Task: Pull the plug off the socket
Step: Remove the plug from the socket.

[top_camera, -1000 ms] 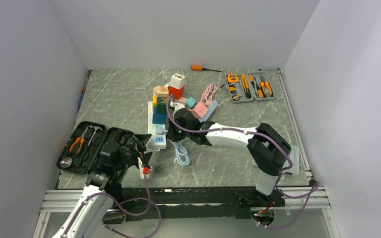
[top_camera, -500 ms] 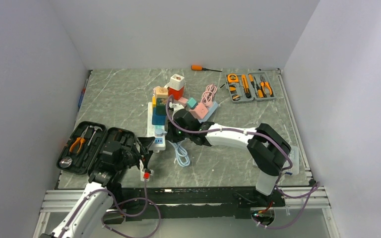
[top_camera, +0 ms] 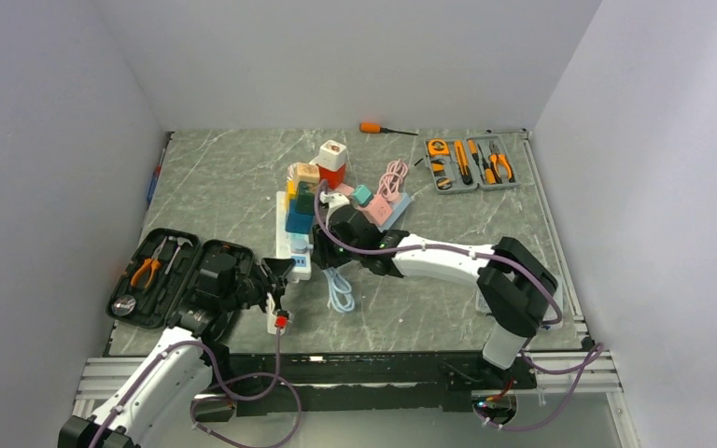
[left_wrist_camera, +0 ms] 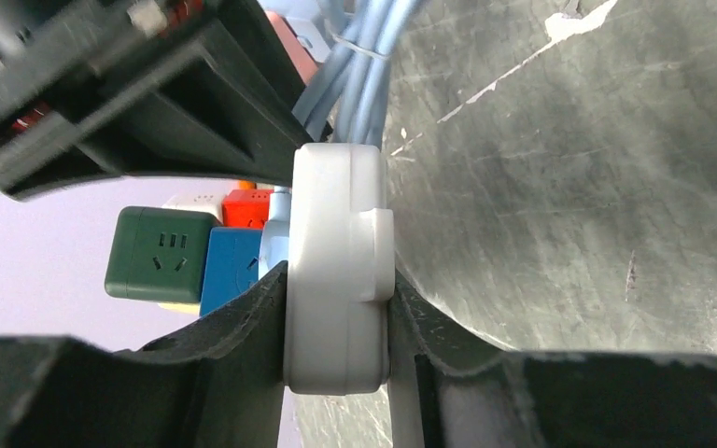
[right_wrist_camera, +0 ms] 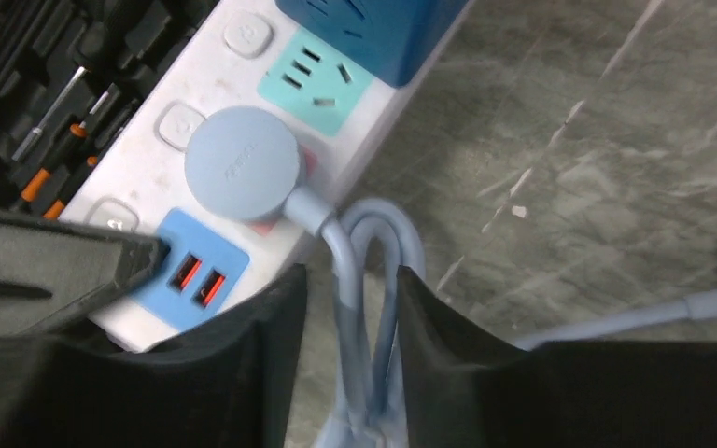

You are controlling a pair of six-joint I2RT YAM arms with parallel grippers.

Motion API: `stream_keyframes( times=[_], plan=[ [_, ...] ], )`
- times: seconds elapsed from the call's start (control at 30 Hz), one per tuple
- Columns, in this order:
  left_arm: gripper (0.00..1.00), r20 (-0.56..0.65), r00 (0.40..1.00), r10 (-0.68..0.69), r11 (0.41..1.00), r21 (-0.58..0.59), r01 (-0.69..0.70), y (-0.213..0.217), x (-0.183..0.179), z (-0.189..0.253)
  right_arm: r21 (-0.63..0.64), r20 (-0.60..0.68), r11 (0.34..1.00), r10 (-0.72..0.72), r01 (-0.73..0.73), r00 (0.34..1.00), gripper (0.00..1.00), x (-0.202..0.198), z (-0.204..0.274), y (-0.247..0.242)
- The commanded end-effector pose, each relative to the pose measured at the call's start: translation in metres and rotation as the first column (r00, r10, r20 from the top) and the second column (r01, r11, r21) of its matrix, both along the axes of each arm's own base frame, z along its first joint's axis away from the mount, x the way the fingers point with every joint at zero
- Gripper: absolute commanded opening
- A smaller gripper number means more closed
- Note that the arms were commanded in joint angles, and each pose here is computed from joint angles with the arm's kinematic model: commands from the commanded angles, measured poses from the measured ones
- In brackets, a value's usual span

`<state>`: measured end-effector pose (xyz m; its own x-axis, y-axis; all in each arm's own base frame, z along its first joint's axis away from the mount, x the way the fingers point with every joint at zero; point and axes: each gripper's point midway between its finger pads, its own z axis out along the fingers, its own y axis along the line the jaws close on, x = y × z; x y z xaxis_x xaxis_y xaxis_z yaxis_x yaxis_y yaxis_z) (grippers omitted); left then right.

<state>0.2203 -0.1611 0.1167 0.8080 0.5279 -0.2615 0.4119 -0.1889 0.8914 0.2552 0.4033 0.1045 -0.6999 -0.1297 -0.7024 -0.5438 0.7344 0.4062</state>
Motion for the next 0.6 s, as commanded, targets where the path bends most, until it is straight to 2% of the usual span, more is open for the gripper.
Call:
stream_keyframes(
  times=[0.0,0.07,0.13,0.2,0.4,0.57],
  plan=[
    [0.26,0.098,0.995,-0.004,0.999,-0.042,0.008,-0.007,0.008,0.034,0.113,0.170,0.992,0.037,-0.057,0.985,0.57,-0.004,0.068,0.008],
    [0.25,0.109,0.994,0.002,0.999,-0.053,0.003,-0.006,0.007,0.037,0.073,0.222,0.997,0.003,-0.019,0.975,0.73,0.002,0.068,-0.007],
    [0.23,0.117,0.993,0.005,0.998,-0.059,0.002,-0.006,0.006,0.040,0.030,0.266,1.000,-0.011,0.003,0.964,0.82,0.007,0.065,-0.018],
    [0.22,0.123,0.992,0.010,0.998,-0.063,-0.002,-0.005,0.005,0.042,-0.003,0.302,1.000,-0.001,0.002,0.953,0.86,0.008,0.062,-0.025],
    [0.20,0.123,0.992,0.008,0.999,-0.042,-0.003,-0.002,0.001,0.041,-0.146,0.429,0.989,0.098,-0.038,0.898,0.89,0.020,0.056,-0.027],
    [0.16,0.100,0.995,-0.001,1.000,-0.025,0.003,-0.002,-0.002,0.042,-0.218,0.516,0.975,0.156,-0.048,0.842,0.83,0.032,0.062,-0.024]
  ],
)
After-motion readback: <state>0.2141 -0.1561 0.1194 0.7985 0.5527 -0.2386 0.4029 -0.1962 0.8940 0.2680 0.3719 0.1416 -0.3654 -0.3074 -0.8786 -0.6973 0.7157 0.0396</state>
